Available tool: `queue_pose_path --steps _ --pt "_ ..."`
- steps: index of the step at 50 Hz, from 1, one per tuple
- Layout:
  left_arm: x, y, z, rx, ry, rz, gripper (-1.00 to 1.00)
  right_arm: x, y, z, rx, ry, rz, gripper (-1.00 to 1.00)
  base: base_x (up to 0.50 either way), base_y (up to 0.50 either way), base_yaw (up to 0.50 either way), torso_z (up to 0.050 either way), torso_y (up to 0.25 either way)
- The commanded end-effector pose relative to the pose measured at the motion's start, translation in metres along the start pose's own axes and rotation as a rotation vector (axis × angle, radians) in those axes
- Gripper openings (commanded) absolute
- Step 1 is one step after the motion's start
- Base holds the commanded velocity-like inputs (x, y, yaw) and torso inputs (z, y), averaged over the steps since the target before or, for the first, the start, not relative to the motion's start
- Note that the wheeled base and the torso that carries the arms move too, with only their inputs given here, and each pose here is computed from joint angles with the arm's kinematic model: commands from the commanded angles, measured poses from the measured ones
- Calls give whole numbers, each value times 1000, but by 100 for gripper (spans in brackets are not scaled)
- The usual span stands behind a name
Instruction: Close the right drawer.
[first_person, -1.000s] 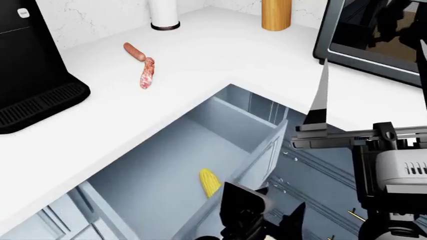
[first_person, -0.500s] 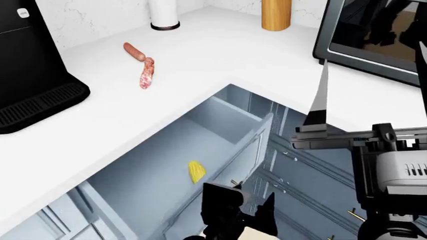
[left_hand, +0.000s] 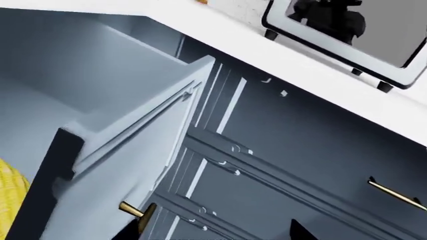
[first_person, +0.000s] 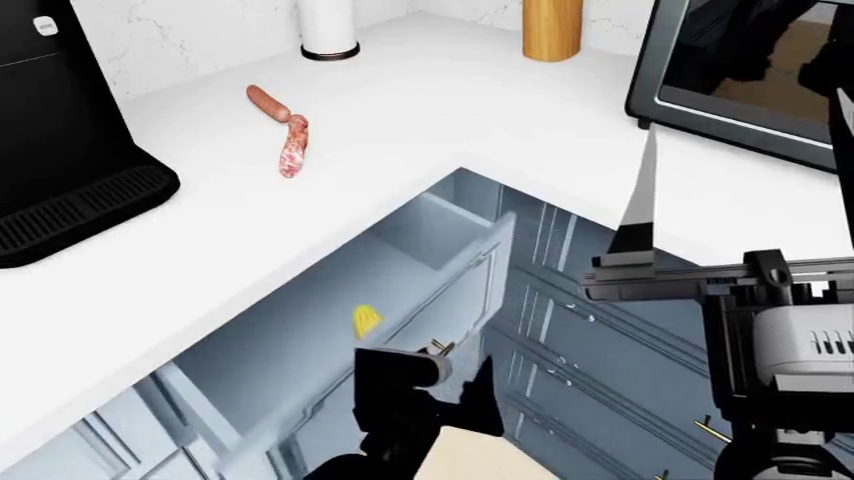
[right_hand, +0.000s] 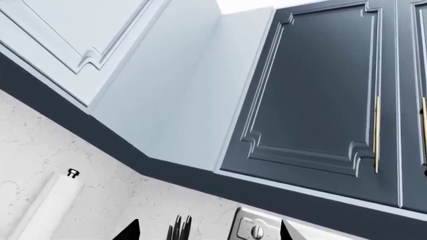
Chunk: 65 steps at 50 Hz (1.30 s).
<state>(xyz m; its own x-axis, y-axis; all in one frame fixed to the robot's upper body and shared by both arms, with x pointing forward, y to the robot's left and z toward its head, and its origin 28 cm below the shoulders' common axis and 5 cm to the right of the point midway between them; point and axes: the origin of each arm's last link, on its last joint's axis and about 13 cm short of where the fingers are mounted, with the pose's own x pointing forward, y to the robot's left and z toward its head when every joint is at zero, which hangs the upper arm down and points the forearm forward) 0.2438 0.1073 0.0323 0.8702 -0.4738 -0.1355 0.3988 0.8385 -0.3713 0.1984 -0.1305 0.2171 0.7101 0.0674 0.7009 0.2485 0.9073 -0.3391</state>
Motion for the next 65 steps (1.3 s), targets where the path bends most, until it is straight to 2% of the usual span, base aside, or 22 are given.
queue_pose_path --steps 1,9,19,31,33,46,47,49,50,52,65 --pt "0 22 9 48 8 119 100 2 1 1 2 -5 5 100 0 0 0 0 0" --pt "1 31 5 93 52 156 100 3 2 2 4 -7 6 100 0 0 0 0 0" --pt "6 45 0 191 98 175 100 5 2 4 2 -11 4 100 0 0 0 0 0" --pt "10 65 -7 286 136 140 100 7 4 4 3 -6 14 100 0 0 0 0 0" --pt "12 71 -7 286 134 139 100 8 5 4 3 -5 17 100 0 0 0 0 0" --pt "0 76 5 287 84 146 100 8 4 3 -2 -1 17 100 0 0 0 0 0" --pt "-2 78 4 309 77 130 100 8 4 3 -2 -2 19 100 0 0 0 0 0" --pt "-3 80 5 291 79 113 100 8 4 3 -1 -2 18 100 0 0 0 0 0" --pt "-3 82 4 326 74 122 100 8 4 2 -1 -2 18 100 0 0 0 0 0" --pt "-5 84 5 327 76 100 100 8 4 2 -1 -1 19 100 0 0 0 0 0" --pt "-10 110 3 313 77 125 100 10 6 4 -3 0 21 100 0 0 0 0 0"
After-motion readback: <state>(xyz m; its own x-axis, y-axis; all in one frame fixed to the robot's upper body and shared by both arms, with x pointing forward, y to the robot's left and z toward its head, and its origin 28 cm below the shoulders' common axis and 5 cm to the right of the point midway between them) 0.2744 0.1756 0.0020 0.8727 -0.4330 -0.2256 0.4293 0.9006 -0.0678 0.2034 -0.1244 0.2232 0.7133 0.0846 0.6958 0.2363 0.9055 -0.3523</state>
